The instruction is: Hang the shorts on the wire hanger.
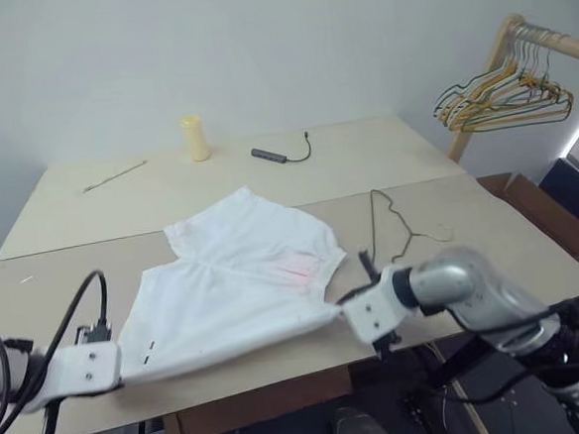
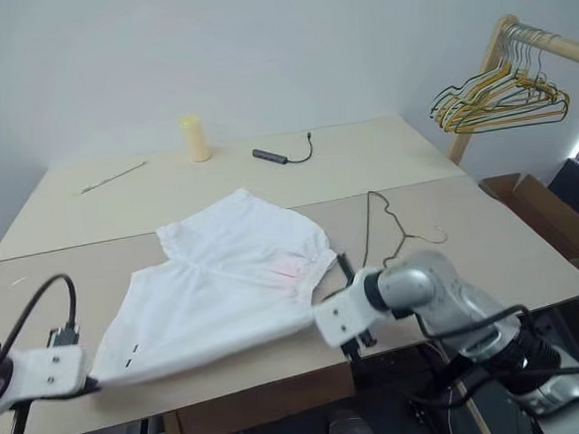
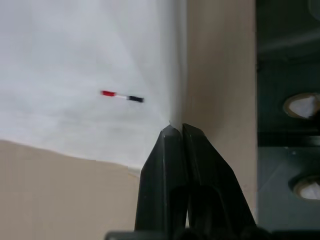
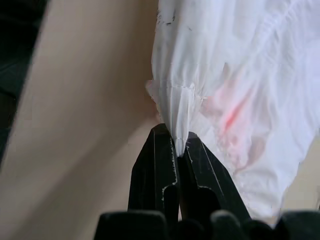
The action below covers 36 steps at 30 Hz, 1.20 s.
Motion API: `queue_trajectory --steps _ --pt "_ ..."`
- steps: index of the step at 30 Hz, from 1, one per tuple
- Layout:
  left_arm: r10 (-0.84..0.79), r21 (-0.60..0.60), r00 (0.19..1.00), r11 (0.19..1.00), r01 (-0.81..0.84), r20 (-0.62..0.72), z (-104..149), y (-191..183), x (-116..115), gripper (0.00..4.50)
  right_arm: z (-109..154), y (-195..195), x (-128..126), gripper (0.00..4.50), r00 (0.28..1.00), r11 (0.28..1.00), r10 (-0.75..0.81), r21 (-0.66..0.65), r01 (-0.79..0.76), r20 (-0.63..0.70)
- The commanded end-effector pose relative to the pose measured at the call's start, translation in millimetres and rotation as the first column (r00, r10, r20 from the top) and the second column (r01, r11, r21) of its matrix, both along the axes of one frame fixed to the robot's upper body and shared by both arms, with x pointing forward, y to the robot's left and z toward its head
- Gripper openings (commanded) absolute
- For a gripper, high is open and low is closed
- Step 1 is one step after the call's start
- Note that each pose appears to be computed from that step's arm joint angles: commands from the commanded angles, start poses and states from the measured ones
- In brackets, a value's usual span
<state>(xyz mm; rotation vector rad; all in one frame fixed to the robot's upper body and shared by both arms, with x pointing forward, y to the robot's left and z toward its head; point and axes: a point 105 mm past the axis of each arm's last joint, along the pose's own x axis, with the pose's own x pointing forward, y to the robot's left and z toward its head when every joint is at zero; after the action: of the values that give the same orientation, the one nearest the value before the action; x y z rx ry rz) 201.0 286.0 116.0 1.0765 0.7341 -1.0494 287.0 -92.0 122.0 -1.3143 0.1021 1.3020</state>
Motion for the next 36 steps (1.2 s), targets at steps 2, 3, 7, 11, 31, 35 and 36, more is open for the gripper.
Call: queue_trajectory --steps 2,3,7,11,31,35,36 --pt "0.134 -0.100 0.957 0.989 -0.111 0.256 11.4 -3.1 69.4 0.03 31.1 -10.3 69.3 0.00 0.938 0.930 -0.343 0.156 0.333 0.043" --pt "0.208 -0.161 0.913 0.974 -0.159 0.351 19.9 -6.5 100.0 0.03 42.9 -6.3 90.4 0.00 0.899 0.877 -0.436 0.244 0.414 0.042" --pt "0.509 -0.429 0.507 0.860 -0.275 0.696 109.0 -22.9 215.4 0.03 122.4 -9.6 166.8 0.00 0.604 0.573 -0.772 0.626 0.529 0.198" --pt "0.727 -0.727 -0.072 0.686 0.037 0.682 266.2 -26.1 215.6 0.03 248.9 -28.7 158.5 0.00 0.220 0.381 -0.911 0.917 0.117 0.350" --pt "0.033 0.001 0.823 0.999 -0.041 0.567 30.0 5.8 76.5 0.03 -17.0 33.5 53.8 0.00 0.893 0.988 0.148 -0.023 -0.153 0.425" --pt "0.021 0.094 0.949 0.994 -0.054 0.315 -8.0 16.1 31.7 0.03 -17.8 37.0 36.8 0.00 0.902 0.974 0.224 -0.051 -0.222 0.370" --pt "0.025 0.100 0.959 0.993 -0.055 0.281 -10.4 16.5 25.8 0.03 -17.2 36.5 36.1 0.00 0.902 0.973 0.229 -0.060 -0.223 0.367"
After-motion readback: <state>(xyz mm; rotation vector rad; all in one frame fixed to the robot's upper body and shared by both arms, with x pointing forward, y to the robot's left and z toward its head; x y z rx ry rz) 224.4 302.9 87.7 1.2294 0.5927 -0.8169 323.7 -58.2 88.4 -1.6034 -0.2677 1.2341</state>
